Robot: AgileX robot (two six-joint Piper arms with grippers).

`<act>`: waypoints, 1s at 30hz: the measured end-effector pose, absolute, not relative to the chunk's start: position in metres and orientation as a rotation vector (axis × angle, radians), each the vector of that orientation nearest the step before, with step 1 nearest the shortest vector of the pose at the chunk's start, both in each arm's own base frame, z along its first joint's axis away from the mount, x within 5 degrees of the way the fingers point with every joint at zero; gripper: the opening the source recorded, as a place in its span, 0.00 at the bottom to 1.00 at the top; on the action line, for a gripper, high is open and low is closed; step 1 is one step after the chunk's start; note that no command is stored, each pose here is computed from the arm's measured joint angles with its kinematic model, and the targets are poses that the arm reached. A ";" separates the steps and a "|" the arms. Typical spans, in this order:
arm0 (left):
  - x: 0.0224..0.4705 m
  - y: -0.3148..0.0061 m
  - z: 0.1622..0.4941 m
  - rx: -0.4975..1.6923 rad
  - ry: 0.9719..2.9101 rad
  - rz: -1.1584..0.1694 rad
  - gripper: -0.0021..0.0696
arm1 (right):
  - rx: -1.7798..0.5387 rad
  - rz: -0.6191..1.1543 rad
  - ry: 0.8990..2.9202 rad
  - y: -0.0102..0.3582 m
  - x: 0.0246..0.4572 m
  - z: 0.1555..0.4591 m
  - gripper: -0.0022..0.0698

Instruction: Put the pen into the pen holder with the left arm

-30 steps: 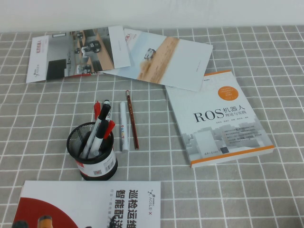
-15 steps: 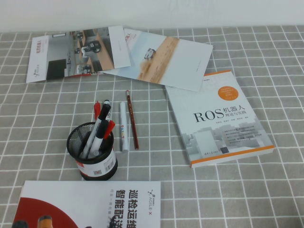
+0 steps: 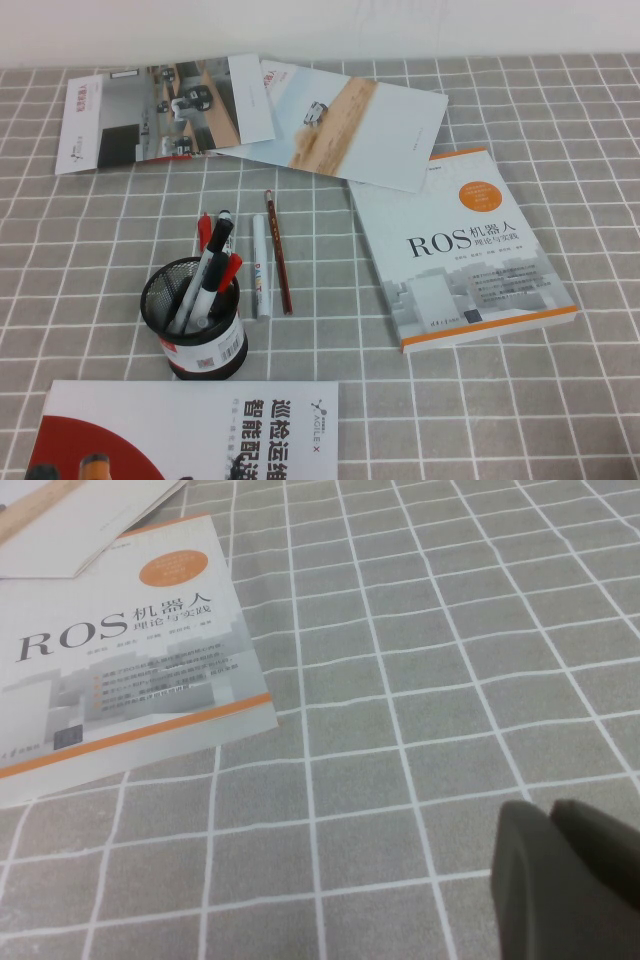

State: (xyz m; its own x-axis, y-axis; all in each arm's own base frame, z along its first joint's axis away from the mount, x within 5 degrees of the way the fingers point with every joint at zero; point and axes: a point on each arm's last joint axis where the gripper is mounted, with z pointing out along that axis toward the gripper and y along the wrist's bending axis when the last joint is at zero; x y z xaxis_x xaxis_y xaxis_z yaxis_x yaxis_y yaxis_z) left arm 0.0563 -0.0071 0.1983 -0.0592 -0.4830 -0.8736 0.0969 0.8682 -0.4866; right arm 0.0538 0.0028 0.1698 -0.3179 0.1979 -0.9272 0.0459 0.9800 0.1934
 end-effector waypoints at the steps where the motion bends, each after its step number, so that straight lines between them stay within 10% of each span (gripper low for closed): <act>1: 0.056 -0.007 0.199 -0.313 1.561 -0.486 0.03 | 0.176 0.153 1.892 0.003 0.054 0.170 0.01; 10: 0.057 -0.008 0.217 -0.312 1.599 -0.495 0.03 | 0.176 0.153 1.892 0.003 0.054 0.170 0.01; 30: 0.167 -0.035 0.338 0.058 2.314 -0.362 0.03 | 0.176 0.153 1.892 0.003 0.054 0.170 0.01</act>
